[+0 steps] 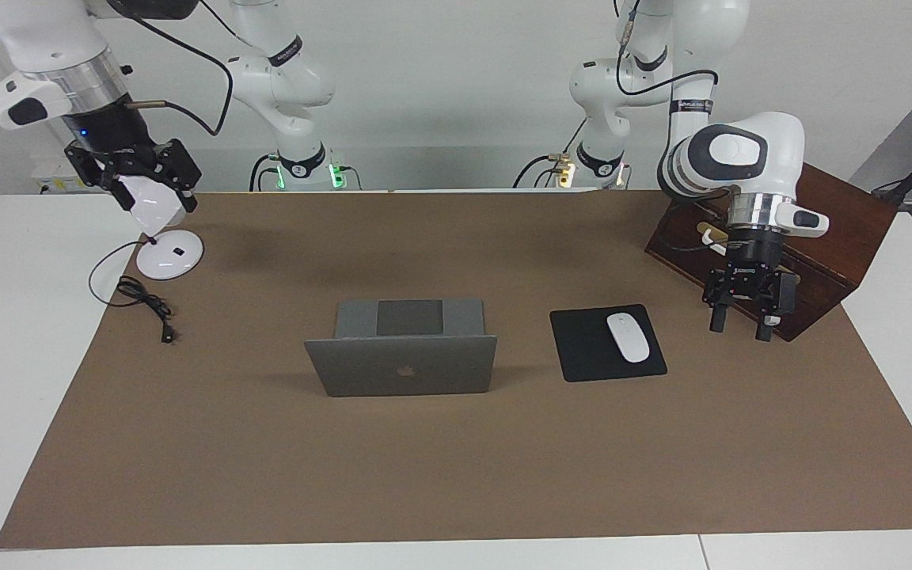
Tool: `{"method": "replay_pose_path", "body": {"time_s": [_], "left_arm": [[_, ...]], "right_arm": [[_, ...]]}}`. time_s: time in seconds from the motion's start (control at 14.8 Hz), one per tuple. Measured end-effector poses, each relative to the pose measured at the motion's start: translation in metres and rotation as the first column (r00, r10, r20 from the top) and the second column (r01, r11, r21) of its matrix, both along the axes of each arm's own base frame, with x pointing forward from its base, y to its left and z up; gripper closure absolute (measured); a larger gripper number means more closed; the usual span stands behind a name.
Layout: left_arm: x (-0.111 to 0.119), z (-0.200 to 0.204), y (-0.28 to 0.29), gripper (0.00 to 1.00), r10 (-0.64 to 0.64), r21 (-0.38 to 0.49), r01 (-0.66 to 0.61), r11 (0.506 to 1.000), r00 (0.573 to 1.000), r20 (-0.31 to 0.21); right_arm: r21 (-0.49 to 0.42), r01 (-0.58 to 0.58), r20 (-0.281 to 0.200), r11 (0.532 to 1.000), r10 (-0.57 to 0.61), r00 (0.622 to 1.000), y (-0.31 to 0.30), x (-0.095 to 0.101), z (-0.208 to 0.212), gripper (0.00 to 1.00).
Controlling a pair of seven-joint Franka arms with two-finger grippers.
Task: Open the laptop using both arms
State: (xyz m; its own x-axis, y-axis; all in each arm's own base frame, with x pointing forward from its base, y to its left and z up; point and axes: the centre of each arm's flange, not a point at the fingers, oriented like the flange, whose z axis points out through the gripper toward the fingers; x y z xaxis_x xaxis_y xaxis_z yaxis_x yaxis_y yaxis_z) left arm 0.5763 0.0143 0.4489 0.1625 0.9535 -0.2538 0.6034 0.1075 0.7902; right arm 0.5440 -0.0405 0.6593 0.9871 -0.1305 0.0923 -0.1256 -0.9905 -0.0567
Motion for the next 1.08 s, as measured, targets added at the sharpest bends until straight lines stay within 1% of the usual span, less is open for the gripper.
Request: {"method": "replay_pose_path", "body": {"time_s": [0.14,0.2,0.34,0.41,0.47,0.68,0.74,0.88,0.95,1.08], "left_arm": [[0.005,0.003,0.013,0.0,-0.079,0.063,0.079,0.995,0.997,-0.011],[0.007,0.004,0.018,0.0,-0.128,0.105,0.13,0.986,0.992,-0.025],[0.01,0.004,0.028,0.0,-0.236,0.178,0.246,0.953,0.969,-0.075],[0.011,0.006,0.033,0.0,-0.291,0.206,0.308,0.929,0.951,-0.107],[0.012,0.008,0.039,0.0,-0.345,0.222,0.37,0.902,0.928,-0.144],[0.005,0.023,0.066,0.0,-0.476,0.259,0.545,0.797,0.832,-0.285],[0.0,0.031,0.07,0.0,-0.496,0.273,0.58,0.768,0.808,-0.318],[-0.012,0.049,0.068,0.0,-0.533,0.284,0.638,0.716,0.762,-0.368],[-0.02,0.056,0.067,0.0,-0.547,0.292,0.673,0.68,0.73,-0.409],[-0.036,0.068,0.066,0.0,-0.553,0.316,0.744,0.59,0.656,-0.513]], "right_arm": [[0.0,0.001,0.0,1.0,-0.001,1.0,0.0,0.0,0.0,0.0],[0.0,0.0,0.001,1.0,0.0,1.0,0.0,0.0,0.0,0.0],[0.0,0.002,0.001,1.0,-0.002,1.0,-0.001,0.0,0.0,0.0],[0.0,0.003,0.001,1.0,-0.003,1.0,-0.002,0.0,0.0,0.0],[0.0,0.004,0.001,1.0,-0.004,1.0,-0.002,0.0,0.001,0.0],[0.0,0.004,0.001,1.0,-0.004,1.0,-0.002,0.0,0.001,0.0],[0.0,0.004,0.001,1.0,-0.004,1.0,-0.002,0.0,0.001,0.0],[0.0,0.005,0.002,1.0,-0.005,1.0,-0.003,0.0,0.001,0.0],[0.0,0.007,0.002,1.0,-0.007,1.0,-0.003,0.0,0.001,0.0],[0.0,0.008,0.003,1.0,-0.008,1.0,-0.004,0.0,0.001,0.0]]}}
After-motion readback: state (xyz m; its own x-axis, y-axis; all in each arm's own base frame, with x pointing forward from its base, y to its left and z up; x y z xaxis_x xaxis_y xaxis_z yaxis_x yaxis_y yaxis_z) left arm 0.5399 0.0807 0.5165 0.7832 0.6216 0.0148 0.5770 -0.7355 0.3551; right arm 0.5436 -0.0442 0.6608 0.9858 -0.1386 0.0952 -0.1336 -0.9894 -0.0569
